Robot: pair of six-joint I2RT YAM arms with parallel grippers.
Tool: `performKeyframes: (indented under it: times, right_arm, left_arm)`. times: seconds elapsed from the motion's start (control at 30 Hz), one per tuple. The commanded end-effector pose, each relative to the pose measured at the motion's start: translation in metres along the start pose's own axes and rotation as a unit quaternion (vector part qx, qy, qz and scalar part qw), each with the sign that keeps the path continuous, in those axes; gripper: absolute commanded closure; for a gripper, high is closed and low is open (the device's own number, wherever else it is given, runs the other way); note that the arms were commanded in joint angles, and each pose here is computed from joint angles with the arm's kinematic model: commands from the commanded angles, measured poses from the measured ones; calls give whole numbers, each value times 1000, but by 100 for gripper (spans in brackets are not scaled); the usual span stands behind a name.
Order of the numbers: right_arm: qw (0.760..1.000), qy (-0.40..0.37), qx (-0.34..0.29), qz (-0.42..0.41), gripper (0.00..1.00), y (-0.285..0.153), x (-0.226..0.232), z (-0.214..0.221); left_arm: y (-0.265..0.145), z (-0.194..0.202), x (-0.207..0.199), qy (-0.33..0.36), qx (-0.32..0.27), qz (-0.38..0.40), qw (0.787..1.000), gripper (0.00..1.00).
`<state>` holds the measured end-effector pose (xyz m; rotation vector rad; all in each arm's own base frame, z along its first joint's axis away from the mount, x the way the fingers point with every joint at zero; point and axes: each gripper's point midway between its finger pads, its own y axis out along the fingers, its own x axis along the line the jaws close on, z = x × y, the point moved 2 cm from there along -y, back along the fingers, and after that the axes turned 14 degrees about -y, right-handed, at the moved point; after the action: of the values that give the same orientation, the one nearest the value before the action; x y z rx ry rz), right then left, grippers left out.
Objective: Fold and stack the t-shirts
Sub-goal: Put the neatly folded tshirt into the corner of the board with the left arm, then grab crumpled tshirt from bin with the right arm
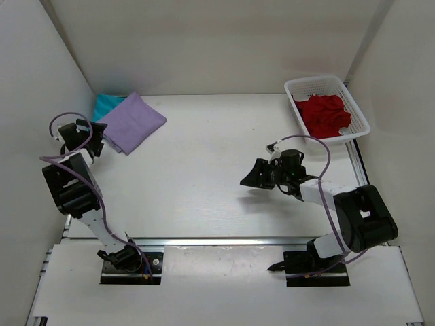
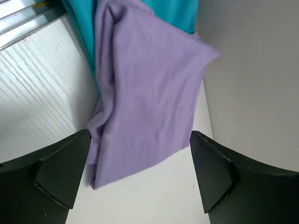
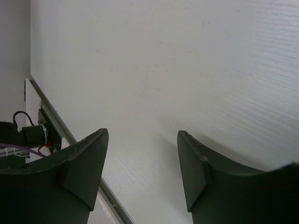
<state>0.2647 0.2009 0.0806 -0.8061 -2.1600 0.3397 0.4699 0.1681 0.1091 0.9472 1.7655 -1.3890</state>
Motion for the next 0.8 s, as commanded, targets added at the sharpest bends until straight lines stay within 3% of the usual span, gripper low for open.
performKeyframes:
  times: [0.0, 0.13, 0.23, 0.27, 0.3, 0.43, 0.53, 0.67, 0.73, 0.77]
  right_arm:
    - [1000, -24, -15, 7, 41, 2, 3, -9]
    - [997, -52, -51, 29, 43, -7, 9, -40]
    - [992, -72, -83, 56, 72, -11, 7, -80]
    - [991, -75, -91, 61, 90, -14, 8, -97]
    - [989, -74, -93, 83, 100, -17, -3, -104]
    - [965, -82, -152, 198, 100, -53, -46, -174]
    - [937, -60, -155, 309, 100, -92, -103, -201]
    - [896, -20, -183, 404, 99, -146, -168, -233]
    - [887, -2, -145, 438, 91, -147, -204, -231]
    - [882, -14, -143, 449, 82, -154, -212, -242]
  left_arm:
    - [-44, -10, -68, 24, -58, 71, 995, 1]
    - [-56, 16, -68, 52, -45, 76, 995, 1]
    - [-64, 83, -94, 112, 11, 106, 988, 2]
    - [-67, 122, -100, 133, 52, 118, 983, 2]
    - [-75, 163, -114, 161, 98, 142, 972, 1]
    - [-114, 294, -118, 240, 253, 187, 918, 1]
    - [-171, 384, -88, 293, 354, 202, 865, 1]
    - [-230, 436, -33, 347, 420, 211, 812, 1]
    - [-255, 451, 12, 367, 456, 200, 786, 1]
    - [-264, 456, 28, 369, 474, 194, 775, 1]
